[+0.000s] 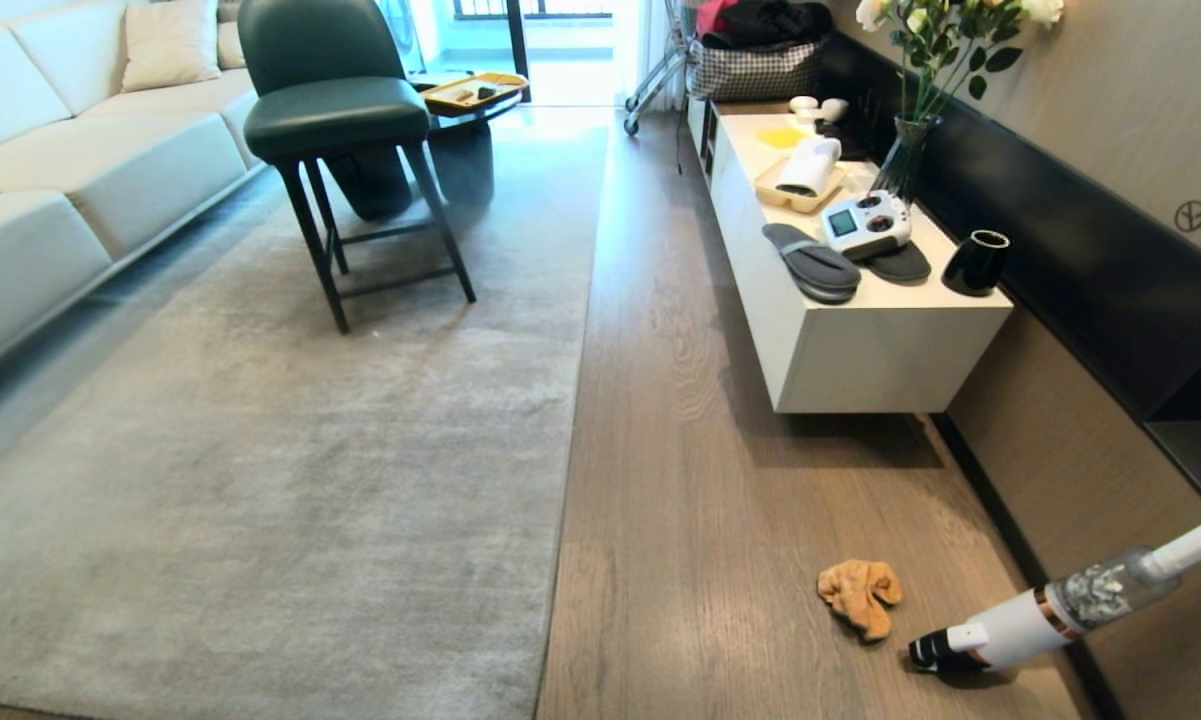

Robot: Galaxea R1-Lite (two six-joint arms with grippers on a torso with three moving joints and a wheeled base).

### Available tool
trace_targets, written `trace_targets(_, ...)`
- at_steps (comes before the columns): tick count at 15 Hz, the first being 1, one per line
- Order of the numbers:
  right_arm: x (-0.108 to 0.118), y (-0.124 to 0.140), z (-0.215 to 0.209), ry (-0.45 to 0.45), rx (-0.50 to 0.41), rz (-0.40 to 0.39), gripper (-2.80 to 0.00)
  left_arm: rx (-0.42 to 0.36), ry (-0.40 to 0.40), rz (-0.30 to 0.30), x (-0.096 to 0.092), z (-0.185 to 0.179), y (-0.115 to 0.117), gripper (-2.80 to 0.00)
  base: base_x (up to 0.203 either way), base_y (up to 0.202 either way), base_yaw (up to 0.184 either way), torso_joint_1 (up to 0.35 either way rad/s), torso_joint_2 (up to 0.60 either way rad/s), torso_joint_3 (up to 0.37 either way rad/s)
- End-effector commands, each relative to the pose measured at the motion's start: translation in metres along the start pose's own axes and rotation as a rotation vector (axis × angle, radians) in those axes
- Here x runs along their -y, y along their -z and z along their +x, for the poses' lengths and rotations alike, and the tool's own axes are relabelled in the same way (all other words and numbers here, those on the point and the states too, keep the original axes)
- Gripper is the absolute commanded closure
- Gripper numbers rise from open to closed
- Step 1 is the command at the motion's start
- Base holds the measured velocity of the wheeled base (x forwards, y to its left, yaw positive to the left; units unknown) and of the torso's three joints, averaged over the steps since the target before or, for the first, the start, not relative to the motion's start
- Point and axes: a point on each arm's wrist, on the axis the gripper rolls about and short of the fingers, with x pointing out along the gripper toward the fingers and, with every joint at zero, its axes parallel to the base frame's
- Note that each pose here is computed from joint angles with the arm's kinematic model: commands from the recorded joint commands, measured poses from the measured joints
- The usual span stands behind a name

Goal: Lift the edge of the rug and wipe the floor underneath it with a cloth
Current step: Pick up the rag

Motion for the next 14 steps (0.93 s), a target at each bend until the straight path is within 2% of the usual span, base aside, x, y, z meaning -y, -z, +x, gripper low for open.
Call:
trace_targets(1,0.0000,0.0000,0.0001,0.000,-0.001,0.000,0.00,-0.001,0.000,0.000,0.0000,0.0000,0.0001,0.00,0.000,0.000,0.000,0.017,0.05,0.046)
trace_targets(14,0.0000,0.0000,0.0001,0.000,-0.001,0.000,0.00,-0.001,-0.001,0.003,0.0000,0.0000,0.0001,0.00,0.000,0.000,0.000,0.002,0.00,0.003)
